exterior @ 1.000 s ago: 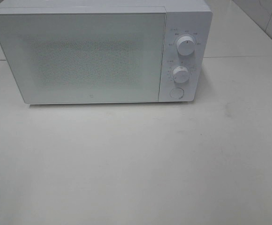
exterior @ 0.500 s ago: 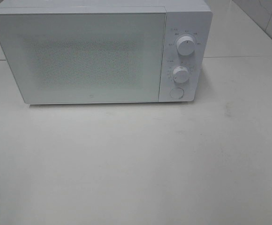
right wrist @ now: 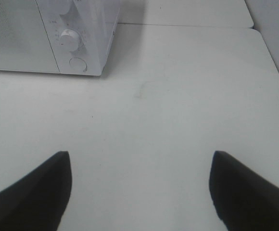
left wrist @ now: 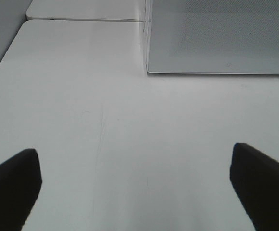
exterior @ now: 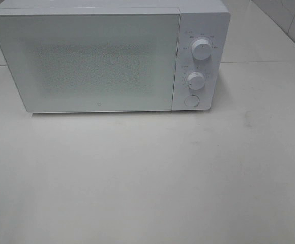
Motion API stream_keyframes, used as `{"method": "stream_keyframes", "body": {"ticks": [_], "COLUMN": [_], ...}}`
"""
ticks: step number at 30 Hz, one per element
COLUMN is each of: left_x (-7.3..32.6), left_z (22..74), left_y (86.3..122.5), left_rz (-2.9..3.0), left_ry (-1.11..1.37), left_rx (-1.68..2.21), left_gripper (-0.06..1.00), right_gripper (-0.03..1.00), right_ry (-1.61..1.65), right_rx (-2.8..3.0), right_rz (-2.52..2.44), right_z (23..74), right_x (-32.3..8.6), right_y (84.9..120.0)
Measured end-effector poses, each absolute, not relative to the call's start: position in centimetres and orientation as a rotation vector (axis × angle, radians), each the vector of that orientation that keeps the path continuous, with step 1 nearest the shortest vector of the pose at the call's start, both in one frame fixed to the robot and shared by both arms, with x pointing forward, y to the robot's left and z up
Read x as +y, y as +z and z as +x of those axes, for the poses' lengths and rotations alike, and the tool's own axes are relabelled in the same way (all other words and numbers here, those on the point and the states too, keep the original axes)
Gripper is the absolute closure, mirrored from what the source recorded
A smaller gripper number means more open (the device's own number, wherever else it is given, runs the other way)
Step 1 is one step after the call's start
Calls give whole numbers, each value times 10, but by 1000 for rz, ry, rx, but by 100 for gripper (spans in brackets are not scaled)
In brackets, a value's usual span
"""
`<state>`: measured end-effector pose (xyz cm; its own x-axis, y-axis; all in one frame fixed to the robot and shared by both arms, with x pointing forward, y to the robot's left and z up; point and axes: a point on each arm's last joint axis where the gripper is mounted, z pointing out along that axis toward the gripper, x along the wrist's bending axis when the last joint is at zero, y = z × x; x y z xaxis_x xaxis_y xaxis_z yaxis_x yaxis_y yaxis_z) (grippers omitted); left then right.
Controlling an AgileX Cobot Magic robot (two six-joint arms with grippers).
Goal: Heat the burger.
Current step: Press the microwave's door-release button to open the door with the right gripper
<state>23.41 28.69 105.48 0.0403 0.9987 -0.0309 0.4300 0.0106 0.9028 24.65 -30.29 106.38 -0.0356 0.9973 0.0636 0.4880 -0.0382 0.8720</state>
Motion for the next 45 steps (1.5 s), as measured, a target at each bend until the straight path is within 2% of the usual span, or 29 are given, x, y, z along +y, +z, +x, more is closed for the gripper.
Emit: {"method": "stream_keyframes", "body": {"ticks": [12, 25, 45], "left_x": [287, 287, 287], "left_z": [234, 234, 234], "left_y": [1055, 1055, 1055], "left_rz": [1532, 1532, 1532], "left_ry": [915, 915, 915], "left_rx": [1500, 1500, 1500], "left_gripper": [-4, -4, -4], "right_gripper": [21, 21, 21], "right_ry": [1035, 1051, 1165], "right_rx": [1582, 1595, 1548], "right_rz": [1550, 1540, 1407], "right_z": [304, 360, 432], "right_x": [-294, -284, -270], "right_y": [1078, 1075, 1014]}}
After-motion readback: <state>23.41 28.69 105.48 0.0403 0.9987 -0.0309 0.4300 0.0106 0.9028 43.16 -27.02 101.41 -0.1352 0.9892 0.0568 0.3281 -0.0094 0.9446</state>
